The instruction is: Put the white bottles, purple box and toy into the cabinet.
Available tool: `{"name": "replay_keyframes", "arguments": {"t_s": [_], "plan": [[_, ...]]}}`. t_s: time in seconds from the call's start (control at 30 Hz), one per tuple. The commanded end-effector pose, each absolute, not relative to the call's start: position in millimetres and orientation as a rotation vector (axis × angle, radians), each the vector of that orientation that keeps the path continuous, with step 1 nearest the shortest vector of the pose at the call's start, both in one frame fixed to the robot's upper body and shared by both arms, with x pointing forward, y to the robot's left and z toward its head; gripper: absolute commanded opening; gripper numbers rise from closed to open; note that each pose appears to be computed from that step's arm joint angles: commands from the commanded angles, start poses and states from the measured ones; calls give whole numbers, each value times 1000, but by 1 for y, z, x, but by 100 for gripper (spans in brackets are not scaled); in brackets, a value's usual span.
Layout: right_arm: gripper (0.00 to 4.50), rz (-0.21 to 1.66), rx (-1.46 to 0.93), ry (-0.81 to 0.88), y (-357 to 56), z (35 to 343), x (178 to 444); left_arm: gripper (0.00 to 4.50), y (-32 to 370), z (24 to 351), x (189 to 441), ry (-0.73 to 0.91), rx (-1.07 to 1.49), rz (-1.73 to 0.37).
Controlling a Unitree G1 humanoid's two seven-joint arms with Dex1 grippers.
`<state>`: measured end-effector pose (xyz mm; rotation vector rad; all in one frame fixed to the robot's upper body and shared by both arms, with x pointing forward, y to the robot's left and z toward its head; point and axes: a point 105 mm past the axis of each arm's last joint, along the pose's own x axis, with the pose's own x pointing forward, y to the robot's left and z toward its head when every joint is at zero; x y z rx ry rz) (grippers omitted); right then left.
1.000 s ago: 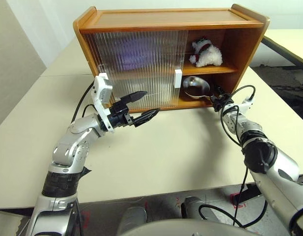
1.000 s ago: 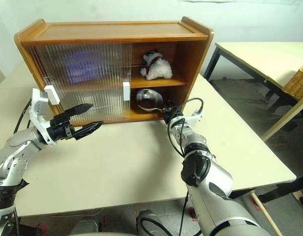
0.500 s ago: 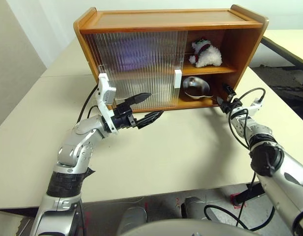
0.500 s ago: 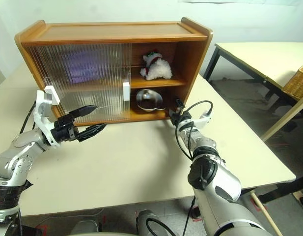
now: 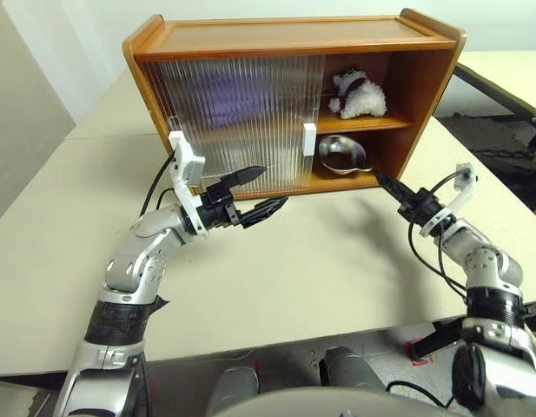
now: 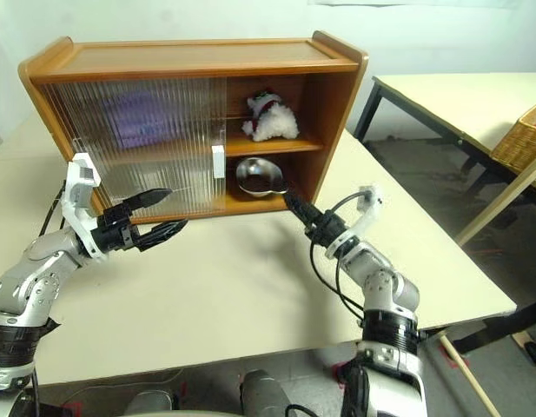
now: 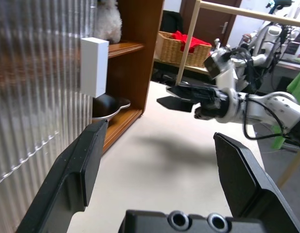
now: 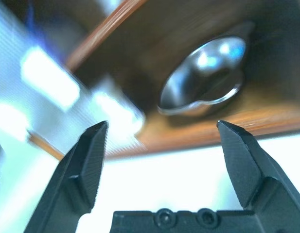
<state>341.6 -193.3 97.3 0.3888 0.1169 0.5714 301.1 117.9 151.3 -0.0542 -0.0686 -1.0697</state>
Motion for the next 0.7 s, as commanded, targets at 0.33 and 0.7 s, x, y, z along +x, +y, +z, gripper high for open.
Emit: {"name": "replay_keyframes", "arguments": {"t_s": [0.33,0.7], "plan": [[348,774,-132,-125,-91,134,332,450,128,145,300,-48,-33,-1035],[2,881,-89,-214,-30,149,342,450,137,148,296,-52,-19,-989]]}}
